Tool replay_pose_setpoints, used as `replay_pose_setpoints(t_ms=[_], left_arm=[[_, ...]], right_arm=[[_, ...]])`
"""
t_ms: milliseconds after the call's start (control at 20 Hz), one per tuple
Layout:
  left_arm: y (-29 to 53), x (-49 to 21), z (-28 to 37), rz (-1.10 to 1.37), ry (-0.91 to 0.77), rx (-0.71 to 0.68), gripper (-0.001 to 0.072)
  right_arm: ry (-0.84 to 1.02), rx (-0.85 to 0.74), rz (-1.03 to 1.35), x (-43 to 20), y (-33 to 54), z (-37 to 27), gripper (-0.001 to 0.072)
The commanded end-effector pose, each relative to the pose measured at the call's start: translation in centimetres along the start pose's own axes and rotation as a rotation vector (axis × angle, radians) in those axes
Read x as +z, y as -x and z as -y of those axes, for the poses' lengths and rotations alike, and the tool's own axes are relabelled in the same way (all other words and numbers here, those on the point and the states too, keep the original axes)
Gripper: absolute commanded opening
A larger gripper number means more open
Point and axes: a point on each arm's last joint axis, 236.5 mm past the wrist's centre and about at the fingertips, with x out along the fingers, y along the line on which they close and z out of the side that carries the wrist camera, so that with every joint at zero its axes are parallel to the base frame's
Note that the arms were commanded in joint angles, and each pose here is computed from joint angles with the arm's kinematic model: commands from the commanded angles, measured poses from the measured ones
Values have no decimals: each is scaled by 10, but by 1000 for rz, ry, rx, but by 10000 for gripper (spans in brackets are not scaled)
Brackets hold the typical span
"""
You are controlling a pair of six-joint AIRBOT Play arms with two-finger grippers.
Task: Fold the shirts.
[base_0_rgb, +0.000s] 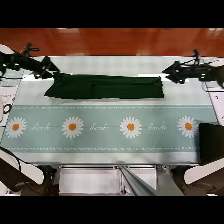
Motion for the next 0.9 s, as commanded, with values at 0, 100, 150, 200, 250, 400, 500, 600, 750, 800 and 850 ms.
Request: replay_pose_setpoints(t_ms=[0,100,150,200,250,400,500,600,750,800,850], left_arm=[[76,-3,-30,48,-55,184,504],[130,11,-8,217,-110,192,504],[154,17,8,316,-135,189,504],[174,18,27,407,-162,178,504],[184,12,43,459,-187,169,504],[162,-47,73,421,-258,141,504],[131,-92,80,358,-301,126,504],[109,-122,83,341,-316,104,504],[89,-144,87,315,-270,43,503],[85,-147,87,305,-259,32,504],[85,-148,87,302,-256,29,504]], right_arm=[[16,-28,0,-3,79,5,417],[34,-167,50,-5,128,30,417],[30,-220,78,-10,142,41,417],[19,-256,99,-17,144,51,417],[-4,-277,122,-24,141,62,417],[-94,-187,142,-41,103,82,423],[-144,-105,92,-50,76,87,423],[-190,-53,47,-56,48,89,423],[-205,-31,-35,-64,8,88,422],[-200,-30,-54,-64,-2,85,423],[-188,-24,-71,-63,-13,80,423]])
